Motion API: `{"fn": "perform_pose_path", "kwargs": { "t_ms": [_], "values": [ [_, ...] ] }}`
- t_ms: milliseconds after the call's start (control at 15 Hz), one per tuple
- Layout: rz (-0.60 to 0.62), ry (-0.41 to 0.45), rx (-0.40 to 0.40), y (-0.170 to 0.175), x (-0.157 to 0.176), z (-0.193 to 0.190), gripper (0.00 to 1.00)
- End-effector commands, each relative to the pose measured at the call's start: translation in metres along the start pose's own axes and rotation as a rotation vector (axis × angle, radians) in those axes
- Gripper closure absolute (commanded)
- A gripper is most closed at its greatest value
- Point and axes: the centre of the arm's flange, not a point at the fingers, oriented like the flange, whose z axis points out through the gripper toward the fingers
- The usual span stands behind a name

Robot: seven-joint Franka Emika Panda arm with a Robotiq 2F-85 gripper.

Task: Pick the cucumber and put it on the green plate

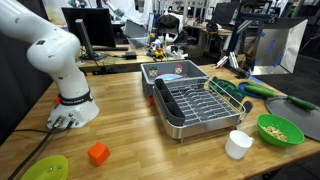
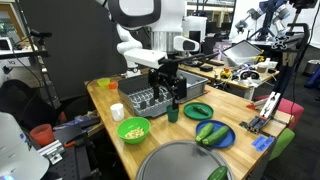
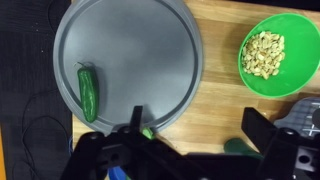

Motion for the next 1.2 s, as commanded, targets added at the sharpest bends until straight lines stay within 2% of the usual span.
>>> {"fn": "perform_pose_path", "kwargs": {
  "t_ms": [0, 400, 533, 600, 733, 1133],
  "values": [
    [0.038, 0.005, -0.001, 0.028, 0.014, 0.039, 0.00],
    [0.077, -0.006, -0.085, 0.083, 0.036, 0.103, 0.00],
    [0.078, 0.008, -0.041, 0.099, 0.047, 0.119, 0.00],
    [0.094, -0.009, -0.071, 0.081, 0.031, 0.110, 0.00],
    [0.092, -0.006, -0.058, 0.090, 0.040, 0.121, 0.00],
    [0.091, 0.000, -0.060, 0.091, 0.043, 0.119, 0.00]
  ]
}}
